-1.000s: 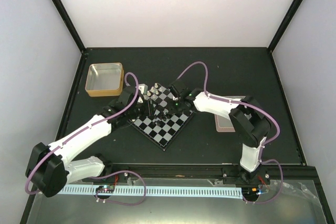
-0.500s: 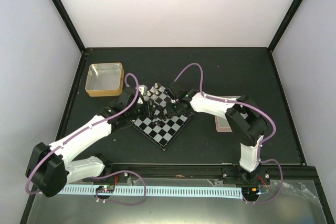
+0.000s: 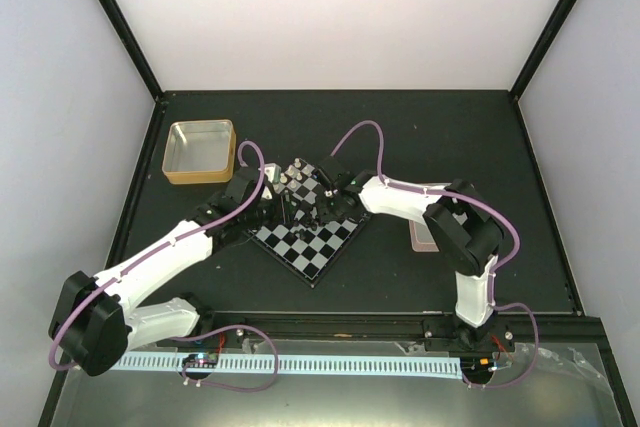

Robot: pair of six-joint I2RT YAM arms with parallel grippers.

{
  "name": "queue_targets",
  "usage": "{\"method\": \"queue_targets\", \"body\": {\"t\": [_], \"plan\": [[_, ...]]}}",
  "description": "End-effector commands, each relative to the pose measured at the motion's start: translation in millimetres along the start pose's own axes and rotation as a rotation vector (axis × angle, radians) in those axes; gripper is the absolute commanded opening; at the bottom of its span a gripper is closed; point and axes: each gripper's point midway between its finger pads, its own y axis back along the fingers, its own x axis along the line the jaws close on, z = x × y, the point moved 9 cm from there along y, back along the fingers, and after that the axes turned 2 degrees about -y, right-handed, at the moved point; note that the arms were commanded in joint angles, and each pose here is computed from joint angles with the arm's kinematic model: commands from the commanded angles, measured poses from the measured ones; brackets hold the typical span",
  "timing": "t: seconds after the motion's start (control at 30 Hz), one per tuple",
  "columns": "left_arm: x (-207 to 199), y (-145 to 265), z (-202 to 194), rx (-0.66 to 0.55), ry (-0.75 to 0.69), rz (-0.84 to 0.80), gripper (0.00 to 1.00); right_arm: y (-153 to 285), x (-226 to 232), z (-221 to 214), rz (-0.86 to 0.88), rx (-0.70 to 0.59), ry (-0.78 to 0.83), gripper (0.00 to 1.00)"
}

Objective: Set up the chess pieces on the board
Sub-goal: Pick up the chess piece from the chessboard, then place the chess piece on the chessboard.

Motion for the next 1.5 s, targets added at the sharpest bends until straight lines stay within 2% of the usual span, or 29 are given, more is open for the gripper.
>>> {"method": "queue_targets", "body": {"t": [0.0,0.27,0.53,0.67,0.77,0.87,0.93,1.03,1.07,1.2,1.47], "plan": [[-2.8,5.7,6.3,-0.039,0.012,-0.036,0.52,2.8,4.1,6.5,0.001,-0.056,0.007,0.16],[-5.2,20.7,8.1,-0.092,0.058,-0.094,0.55,44.3,10.9,14.8,0.132,-0.246,0.09,0.16],[-24.4,59.6,18.7,-0.148,0.035,-0.331,0.67,111.9,19.3,-15.5,0.527,-0.495,0.373,0.15],[-37.1,77.8,22.2,-0.095,-0.013,-0.452,0.77,140.3,22.5,-33.1,0.69,-0.582,0.525,0.15],[-46.9,83.5,22.2,-0.019,-0.041,-0.541,0.79,154.2,23.8,-40.8,0.764,-0.626,0.597,0.14],[-54.4,82.6,20.6,0.074,-0.013,-0.635,0.78,164.6,25.3,-47.4,0.828,-0.653,0.661,0.15],[-59.0,81.0,20.1,0.138,-0.004,-0.691,0.73,169.8,24.5,-50.9,0.849,-0.678,0.685,0.15],[-59.6,74.0,18.3,0.216,0.024,-0.703,0.59,177.3,23.3,-53.2,0.86,-0.712,0.703,0.15],[-59.2,72.3,17.5,0.223,0.03,-0.709,0.51,178.5,23.4,-53.3,0.859,-0.714,0.703,0.15],[-58.3,70.1,15.6,0.225,0.041,-0.722,0.31,179.1,22.6,-53.5,0.848,-0.713,0.707,0.14],[-60.4,70.5,16.8,0.224,0.029,-0.753,0.09,179.7,24.0,-53.0,0.855,-0.689,0.715,0.15]]}}
